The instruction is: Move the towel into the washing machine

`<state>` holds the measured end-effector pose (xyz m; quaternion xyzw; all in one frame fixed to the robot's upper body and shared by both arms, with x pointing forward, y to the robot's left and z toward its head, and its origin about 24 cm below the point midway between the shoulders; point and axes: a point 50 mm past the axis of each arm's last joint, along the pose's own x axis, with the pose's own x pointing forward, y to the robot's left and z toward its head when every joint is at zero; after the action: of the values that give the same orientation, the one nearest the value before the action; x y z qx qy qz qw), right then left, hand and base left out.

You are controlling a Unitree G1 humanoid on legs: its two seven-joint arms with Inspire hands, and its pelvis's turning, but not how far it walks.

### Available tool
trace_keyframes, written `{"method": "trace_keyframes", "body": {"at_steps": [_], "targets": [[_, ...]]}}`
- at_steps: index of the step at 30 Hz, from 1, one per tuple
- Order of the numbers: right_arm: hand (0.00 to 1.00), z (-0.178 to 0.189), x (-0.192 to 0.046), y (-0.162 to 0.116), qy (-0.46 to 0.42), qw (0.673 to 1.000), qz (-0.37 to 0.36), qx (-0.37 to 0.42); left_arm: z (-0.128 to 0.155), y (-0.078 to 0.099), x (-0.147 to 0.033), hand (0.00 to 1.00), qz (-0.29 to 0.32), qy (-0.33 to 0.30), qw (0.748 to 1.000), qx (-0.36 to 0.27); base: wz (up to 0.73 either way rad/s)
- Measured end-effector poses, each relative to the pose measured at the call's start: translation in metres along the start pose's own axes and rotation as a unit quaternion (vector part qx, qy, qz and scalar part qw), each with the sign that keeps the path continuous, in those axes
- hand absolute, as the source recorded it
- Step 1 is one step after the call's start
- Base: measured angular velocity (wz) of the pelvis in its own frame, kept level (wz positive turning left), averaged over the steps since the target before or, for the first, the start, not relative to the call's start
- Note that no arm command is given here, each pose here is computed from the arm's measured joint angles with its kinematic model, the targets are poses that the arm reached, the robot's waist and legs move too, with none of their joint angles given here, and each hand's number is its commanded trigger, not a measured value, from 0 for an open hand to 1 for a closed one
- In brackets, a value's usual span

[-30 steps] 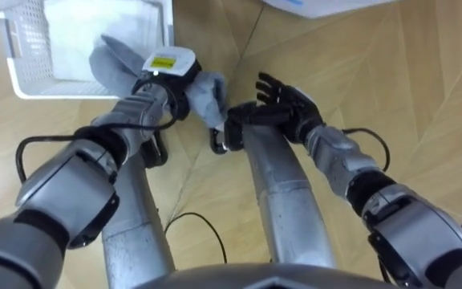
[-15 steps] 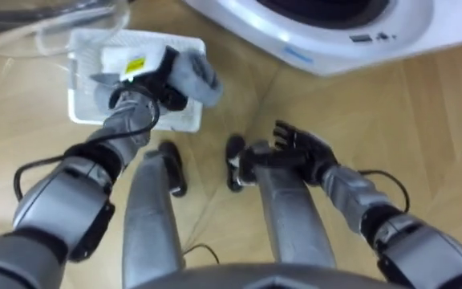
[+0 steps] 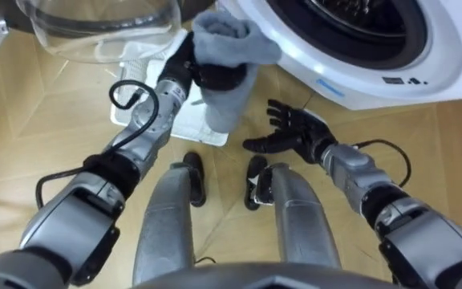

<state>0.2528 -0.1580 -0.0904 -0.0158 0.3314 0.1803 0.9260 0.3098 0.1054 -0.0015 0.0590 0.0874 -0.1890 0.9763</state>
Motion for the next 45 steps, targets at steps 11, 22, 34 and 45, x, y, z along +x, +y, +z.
{"method": "trace_keyframes", "body": {"at_steps": [11, 22, 34, 45], "targets": [[0.0, -0.013, -0.006, 0.003, 0.019, 0.999, 0.037, -0.022, -0.01, -0.025, -0.009, 1.0, -0.165, 0.011, 0.977, -0.133, 0.02], [0.0, -0.032, -0.011, 0.003, 0.053, 0.998, 0.032, -0.003, -0.006, -0.037, -0.011, 1.0, -0.236, 0.014, 0.951, -0.197, 0.0], [1.0, -0.037, -0.013, 0.001, 0.08, 0.996, 0.029, -0.021, -0.005, -0.04, -0.013, 1.0, -0.275, 0.017, 0.939, -0.206, 0.0], [1.0, -0.037, -0.012, -0.002, 0.096, 0.995, 0.0, -0.025, -0.005, -0.045, -0.013, 1.0, -0.279, 0.015, 0.91, -0.308, 0.0]]}}
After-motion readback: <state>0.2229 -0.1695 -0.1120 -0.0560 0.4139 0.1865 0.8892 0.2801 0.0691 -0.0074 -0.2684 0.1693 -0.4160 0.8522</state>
